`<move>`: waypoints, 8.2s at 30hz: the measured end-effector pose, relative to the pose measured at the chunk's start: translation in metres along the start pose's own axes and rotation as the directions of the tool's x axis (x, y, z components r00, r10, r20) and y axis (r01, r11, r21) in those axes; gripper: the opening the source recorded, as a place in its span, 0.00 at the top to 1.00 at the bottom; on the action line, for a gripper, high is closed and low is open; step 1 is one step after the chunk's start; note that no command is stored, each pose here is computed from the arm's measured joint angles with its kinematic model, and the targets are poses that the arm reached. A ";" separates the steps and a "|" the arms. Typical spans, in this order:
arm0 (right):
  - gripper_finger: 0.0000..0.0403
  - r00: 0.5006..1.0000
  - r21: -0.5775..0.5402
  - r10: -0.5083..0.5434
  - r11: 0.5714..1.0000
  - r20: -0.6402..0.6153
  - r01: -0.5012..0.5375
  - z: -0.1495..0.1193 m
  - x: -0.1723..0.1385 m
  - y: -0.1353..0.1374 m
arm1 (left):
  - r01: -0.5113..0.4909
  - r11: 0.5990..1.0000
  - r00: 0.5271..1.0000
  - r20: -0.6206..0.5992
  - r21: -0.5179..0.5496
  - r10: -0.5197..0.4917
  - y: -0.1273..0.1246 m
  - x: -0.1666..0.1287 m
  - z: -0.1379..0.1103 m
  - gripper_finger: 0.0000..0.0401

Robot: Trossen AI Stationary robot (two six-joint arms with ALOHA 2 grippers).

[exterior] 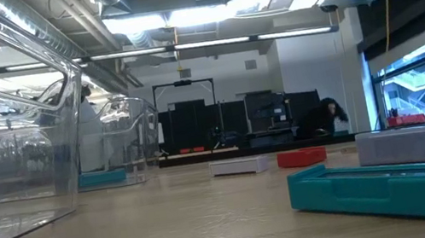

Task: Pick & Place Office items
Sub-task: Put the light pink charger adapter into the bottom transparent bin, then put the left light blue charger adapter into the bottom transparent bin

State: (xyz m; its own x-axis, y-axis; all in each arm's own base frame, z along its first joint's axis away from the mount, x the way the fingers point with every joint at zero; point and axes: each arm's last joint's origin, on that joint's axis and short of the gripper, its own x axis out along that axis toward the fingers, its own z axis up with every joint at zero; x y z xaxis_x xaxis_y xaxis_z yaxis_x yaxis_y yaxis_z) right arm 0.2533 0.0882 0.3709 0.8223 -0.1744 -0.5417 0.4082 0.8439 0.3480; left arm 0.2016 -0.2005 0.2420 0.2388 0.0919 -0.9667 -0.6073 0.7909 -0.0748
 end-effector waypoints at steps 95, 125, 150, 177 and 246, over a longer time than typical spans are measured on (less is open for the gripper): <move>0.48 0.978 0.025 0.202 0.979 0.051 -0.204 0.007 0.069 0.027 | -0.062 0.998 0.694 0.719 0.019 0.029 -0.014 -0.079 0.101 0.26; 0.46 0.800 0.040 0.297 0.928 0.521 -0.371 0.062 0.055 0.030 | -0.406 0.909 0.287 0.930 -0.098 0.229 -0.025 -0.115 0.170 0.21; 0.46 0.825 0.084 0.277 0.928 0.492 -0.362 0.063 0.060 0.024 | -0.448 0.888 0.266 0.933 -0.103 0.242 -0.024 -0.120 0.175 0.46; 0.42 0.826 0.087 0.278 0.928 0.490 -0.363 0.063 0.060 0.024 | -0.435 0.894 0.263 0.935 -0.106 0.239 -0.025 -0.121 0.174 0.55; 0.17 0.902 0.107 0.298 0.932 0.313 -0.346 0.071 0.013 -0.013 | -0.452 0.877 0.241 0.924 -0.164 0.297 -0.025 -0.123 0.170 0.68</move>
State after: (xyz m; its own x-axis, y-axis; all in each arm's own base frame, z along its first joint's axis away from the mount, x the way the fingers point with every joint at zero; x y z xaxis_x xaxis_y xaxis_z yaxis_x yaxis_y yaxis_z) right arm 0.2869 0.0392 0.4136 0.9874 -0.0643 -0.1449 0.1388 0.7925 0.5939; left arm 0.3162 -0.1282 0.4048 0.5774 0.8159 -0.0290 -0.7645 0.5528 0.3315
